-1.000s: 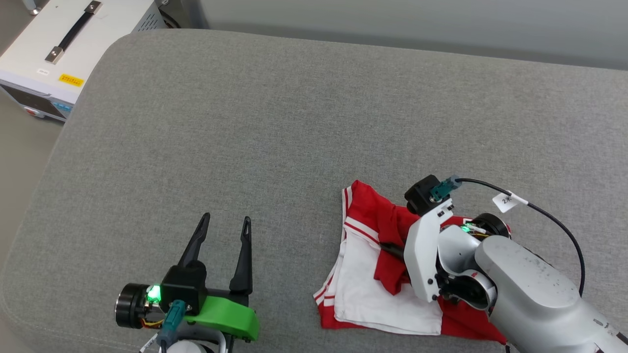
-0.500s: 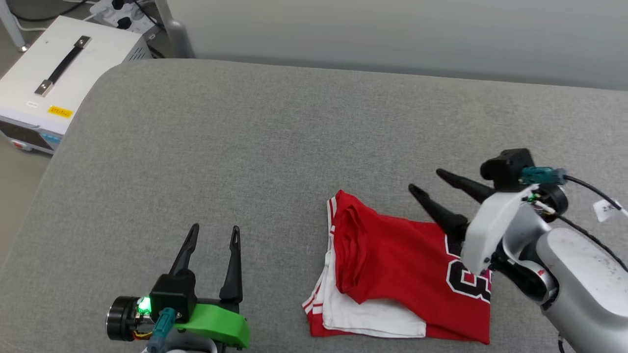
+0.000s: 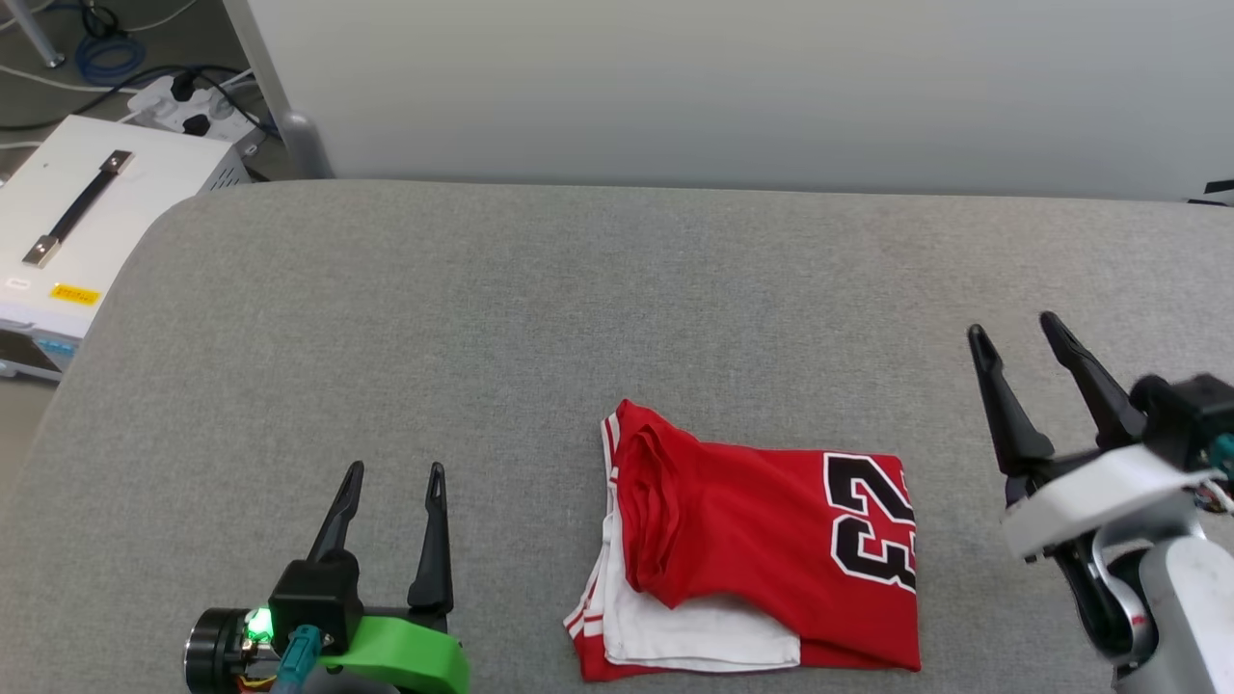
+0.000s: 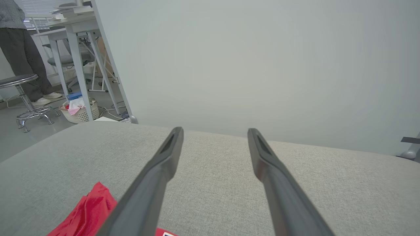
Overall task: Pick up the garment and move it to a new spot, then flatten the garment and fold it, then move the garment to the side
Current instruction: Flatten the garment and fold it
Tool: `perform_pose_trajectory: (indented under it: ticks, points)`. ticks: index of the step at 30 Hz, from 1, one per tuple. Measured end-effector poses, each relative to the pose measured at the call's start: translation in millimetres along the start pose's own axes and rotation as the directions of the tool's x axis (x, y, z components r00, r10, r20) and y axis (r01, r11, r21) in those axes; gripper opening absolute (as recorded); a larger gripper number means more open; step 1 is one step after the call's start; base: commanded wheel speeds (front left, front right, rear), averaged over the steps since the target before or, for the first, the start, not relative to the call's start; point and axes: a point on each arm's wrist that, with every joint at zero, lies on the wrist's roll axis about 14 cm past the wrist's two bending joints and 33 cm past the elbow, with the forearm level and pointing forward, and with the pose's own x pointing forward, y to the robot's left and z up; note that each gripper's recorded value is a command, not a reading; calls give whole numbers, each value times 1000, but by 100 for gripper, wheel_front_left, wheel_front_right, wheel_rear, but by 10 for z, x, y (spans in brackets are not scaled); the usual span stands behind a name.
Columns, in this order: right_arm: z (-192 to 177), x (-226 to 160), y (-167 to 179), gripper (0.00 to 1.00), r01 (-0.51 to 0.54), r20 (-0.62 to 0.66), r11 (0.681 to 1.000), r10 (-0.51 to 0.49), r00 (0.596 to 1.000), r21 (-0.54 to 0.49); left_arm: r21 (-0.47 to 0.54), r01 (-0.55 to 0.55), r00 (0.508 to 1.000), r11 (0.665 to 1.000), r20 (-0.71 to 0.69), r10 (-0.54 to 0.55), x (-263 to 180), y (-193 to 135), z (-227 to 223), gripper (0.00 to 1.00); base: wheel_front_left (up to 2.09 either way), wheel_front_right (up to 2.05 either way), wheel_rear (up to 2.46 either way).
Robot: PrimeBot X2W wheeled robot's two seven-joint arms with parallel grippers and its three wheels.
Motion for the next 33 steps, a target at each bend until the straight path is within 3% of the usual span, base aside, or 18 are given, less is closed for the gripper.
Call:
perform_pose_trajectory:
  ticks: [10,23,33]
  points:
    - [31,-412,-2,100,116,94,993,-113,989,-28,7,6,1000,1000,16,-6,-43,-11,52,100,0,0,0]
    - [-40,-773,74,100,175,81,984,-172,982,-32,8,5,1000,1000,18,-5,-142,-16,64,100,0,0,0]
    - [-48,-788,114,100,172,78,984,-168,983,-45,8,3,1000,1000,7,-3,-169,-13,30,100,0,0,0]
